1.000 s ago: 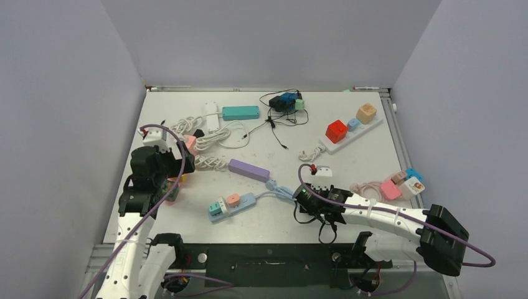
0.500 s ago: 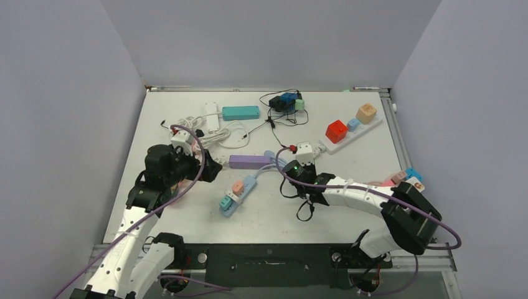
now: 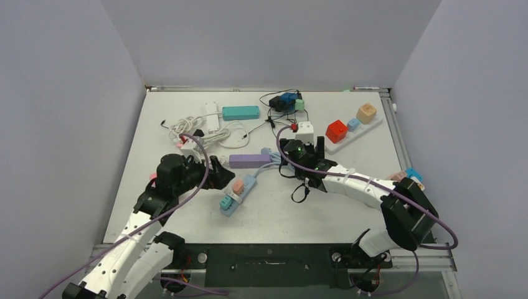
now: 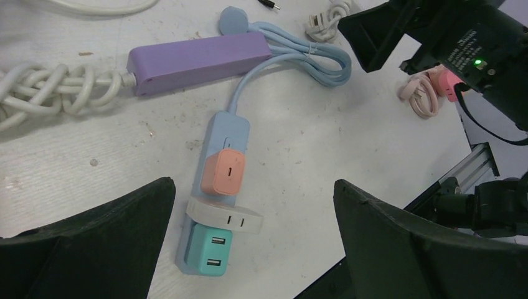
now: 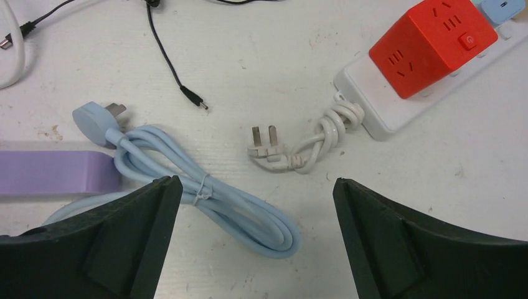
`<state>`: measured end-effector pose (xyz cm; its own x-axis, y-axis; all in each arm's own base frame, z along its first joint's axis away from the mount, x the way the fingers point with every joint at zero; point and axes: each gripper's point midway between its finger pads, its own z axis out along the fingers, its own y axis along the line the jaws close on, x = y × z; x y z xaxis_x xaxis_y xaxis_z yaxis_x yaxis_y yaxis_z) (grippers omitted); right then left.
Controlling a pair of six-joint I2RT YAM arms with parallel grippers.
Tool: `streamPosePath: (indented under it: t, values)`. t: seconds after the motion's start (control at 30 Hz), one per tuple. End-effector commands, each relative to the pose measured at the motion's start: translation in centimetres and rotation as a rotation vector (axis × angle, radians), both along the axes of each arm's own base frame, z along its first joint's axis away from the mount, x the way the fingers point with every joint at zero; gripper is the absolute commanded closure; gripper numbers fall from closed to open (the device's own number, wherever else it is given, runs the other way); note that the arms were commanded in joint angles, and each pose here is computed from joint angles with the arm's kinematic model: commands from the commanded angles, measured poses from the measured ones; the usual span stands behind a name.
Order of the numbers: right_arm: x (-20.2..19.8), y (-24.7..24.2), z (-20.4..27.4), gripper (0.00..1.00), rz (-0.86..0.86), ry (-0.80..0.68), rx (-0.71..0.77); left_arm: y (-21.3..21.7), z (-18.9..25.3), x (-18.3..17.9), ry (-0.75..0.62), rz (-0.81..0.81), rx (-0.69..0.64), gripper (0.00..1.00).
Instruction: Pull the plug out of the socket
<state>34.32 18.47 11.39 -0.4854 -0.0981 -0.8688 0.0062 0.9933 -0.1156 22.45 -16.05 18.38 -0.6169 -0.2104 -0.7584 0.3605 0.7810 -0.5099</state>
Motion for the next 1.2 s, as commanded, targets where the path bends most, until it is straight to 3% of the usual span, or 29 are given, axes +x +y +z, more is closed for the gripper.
streamPosePath:
  t: [0.0, 0.4, 0.83, 1.17]
  values:
    - [-0.9, 0.2, 3.5, 0.02, 0.027, -0.005, 0.058, -1.3, -1.6, 0.7, 0.050, 0.048, -0.060, 0.04]
    - [-7.5, 6.6, -0.1, 0.10, 0.116, 0.208, 0.510, -4.1, -6.0, -1.5, 0.110, -0.002, -0.026, 0.04]
    - [-8.2, 7.1, 0.0, 0.10, 0.115, 0.204, 0.522, -2.0, -8.8, -2.5, 0.105, 0.116, 0.150, 0.04]
    - [-8.7, 6.6, -0.7, 0.10, 0.103, 0.215, 0.530, -4.9, -9.1, -4.7, 0.196, 0.010, 0.046, 0.04]
